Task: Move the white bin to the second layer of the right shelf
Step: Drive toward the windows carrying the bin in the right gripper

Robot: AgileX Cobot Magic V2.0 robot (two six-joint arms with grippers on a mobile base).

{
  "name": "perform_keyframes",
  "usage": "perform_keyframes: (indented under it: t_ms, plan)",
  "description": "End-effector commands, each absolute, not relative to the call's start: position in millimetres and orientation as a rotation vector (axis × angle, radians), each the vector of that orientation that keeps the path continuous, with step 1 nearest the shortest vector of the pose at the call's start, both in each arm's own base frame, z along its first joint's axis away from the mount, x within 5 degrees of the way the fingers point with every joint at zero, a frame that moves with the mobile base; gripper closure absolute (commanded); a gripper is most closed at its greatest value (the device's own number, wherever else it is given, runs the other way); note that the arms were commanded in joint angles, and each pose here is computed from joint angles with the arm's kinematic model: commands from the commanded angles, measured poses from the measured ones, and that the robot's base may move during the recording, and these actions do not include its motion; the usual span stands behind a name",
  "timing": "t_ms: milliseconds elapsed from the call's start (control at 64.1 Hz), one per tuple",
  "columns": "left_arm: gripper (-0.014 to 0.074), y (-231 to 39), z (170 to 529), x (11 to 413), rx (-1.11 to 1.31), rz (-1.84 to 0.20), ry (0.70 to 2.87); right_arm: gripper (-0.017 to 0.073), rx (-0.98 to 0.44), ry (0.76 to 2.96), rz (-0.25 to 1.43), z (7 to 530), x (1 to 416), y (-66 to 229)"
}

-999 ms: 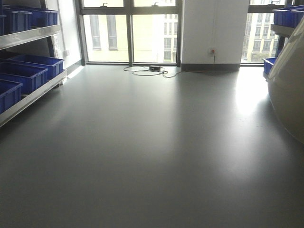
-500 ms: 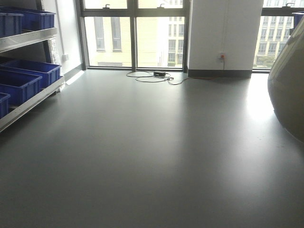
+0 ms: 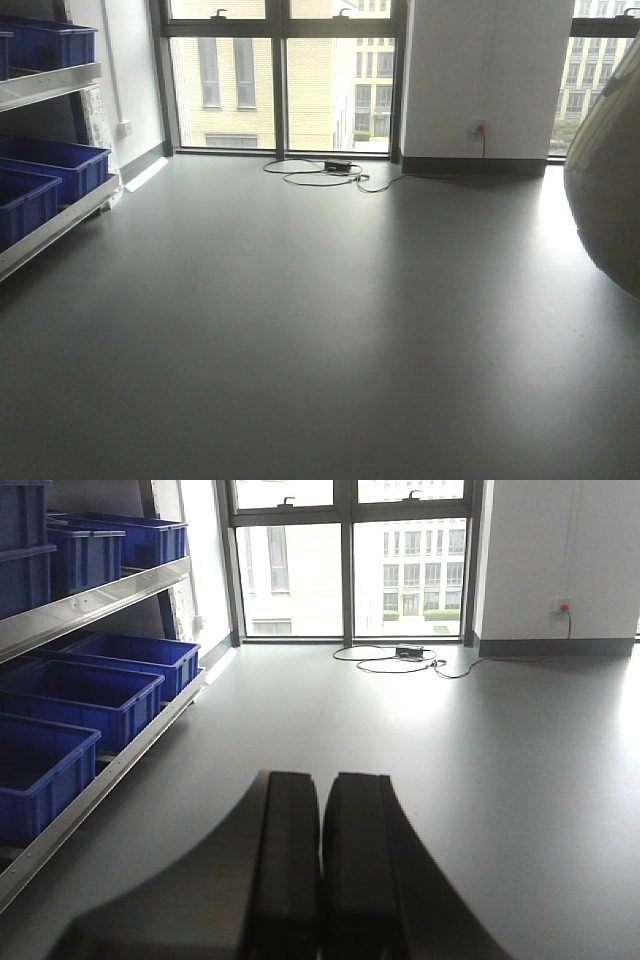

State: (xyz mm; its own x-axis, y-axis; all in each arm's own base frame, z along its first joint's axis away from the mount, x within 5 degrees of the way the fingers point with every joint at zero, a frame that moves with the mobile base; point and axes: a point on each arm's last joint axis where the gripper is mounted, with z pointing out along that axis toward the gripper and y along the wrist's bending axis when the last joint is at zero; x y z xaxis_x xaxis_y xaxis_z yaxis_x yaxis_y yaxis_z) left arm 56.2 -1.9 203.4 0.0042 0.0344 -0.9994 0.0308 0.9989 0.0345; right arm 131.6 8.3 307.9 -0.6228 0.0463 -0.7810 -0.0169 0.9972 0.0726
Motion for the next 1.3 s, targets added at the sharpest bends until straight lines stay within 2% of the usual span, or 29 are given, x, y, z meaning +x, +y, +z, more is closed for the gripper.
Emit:
perform_keyframes:
  t_ms: [0,1280]
  plan:
    - [0.0509,-1.7,199.3,56.5,0.041,-0.003,1.507,0.0510,0.017,2.123,0.089,324.3,136.0,8.1]
    - [0.0509,-1.7,199.3,56.5,0.041,-0.003,1.507,0.0510,0.017,2.133,0.089,322.9,138.1,8.2]
